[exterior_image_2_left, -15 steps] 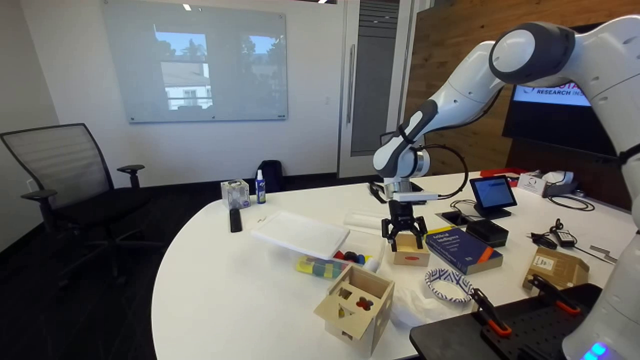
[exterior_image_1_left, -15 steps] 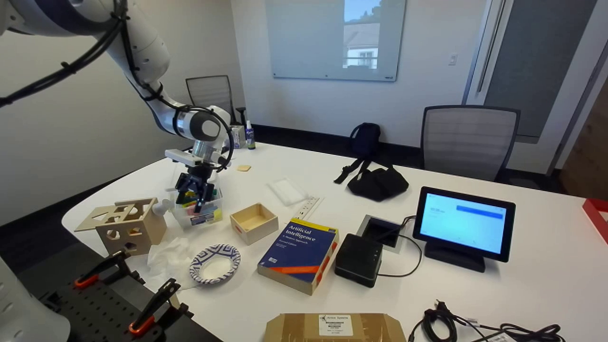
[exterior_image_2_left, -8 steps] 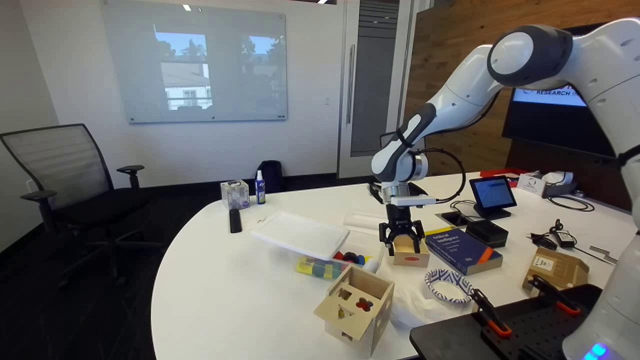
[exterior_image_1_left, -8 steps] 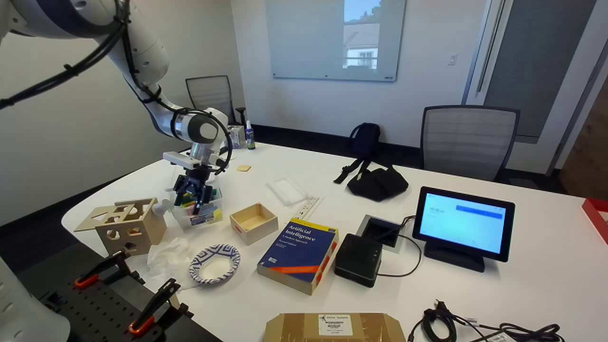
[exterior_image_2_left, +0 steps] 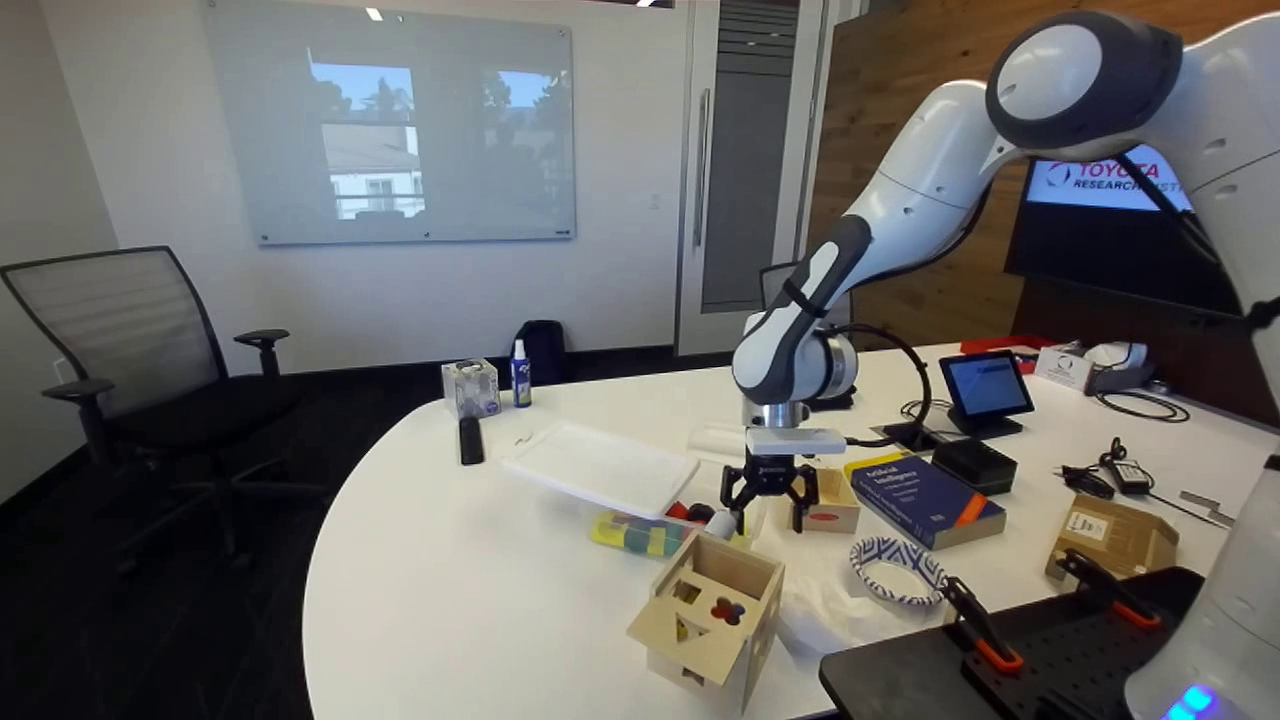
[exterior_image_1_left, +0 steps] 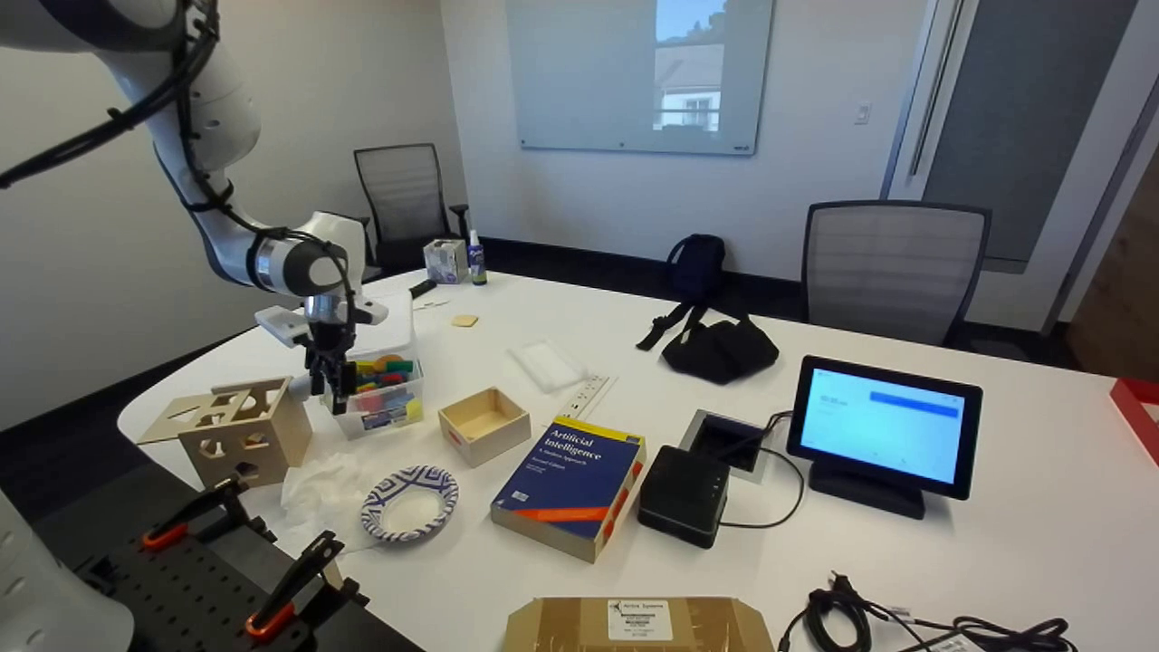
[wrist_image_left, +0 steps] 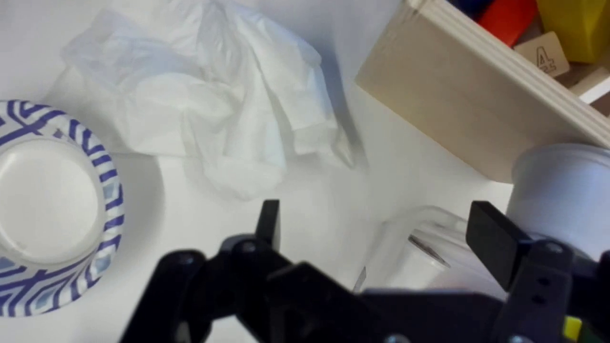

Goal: Move the small wooden box forward, pick up the white container, put it in the lunchbox and put the white lid on the lunchbox

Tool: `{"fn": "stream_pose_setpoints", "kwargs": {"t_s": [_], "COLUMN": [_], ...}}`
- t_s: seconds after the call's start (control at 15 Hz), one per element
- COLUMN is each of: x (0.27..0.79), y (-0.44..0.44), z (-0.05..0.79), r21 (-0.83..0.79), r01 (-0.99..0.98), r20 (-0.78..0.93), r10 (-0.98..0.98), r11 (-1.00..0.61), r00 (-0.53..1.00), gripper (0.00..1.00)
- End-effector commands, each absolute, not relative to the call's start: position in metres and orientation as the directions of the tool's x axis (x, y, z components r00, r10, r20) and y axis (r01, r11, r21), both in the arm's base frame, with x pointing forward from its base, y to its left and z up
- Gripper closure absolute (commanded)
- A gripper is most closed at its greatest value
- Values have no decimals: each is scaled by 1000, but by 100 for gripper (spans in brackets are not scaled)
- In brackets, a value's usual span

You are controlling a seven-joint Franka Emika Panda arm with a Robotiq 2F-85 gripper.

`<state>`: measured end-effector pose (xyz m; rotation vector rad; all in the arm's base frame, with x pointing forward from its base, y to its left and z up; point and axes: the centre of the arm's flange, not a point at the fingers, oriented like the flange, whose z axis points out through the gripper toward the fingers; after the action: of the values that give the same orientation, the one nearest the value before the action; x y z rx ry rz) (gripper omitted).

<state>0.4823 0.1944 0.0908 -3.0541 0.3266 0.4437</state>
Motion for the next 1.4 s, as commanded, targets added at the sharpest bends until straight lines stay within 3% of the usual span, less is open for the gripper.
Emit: {"fn": "stream_pose_setpoints", "kwargs": {"t_s": [0.0, 0.4, 1.33], "x": [435, 420, 432], "y": [200, 214, 282], "z": [139, 157, 131], "r21": [1, 27, 101], "r01": [-326, -398, -171], "r20": [-161, -96, 23], "r10": [-322, -398, -170], "r11": [-945, -917, -980], "r00": [933, 912, 985], "gripper": [0, 0, 0]}}
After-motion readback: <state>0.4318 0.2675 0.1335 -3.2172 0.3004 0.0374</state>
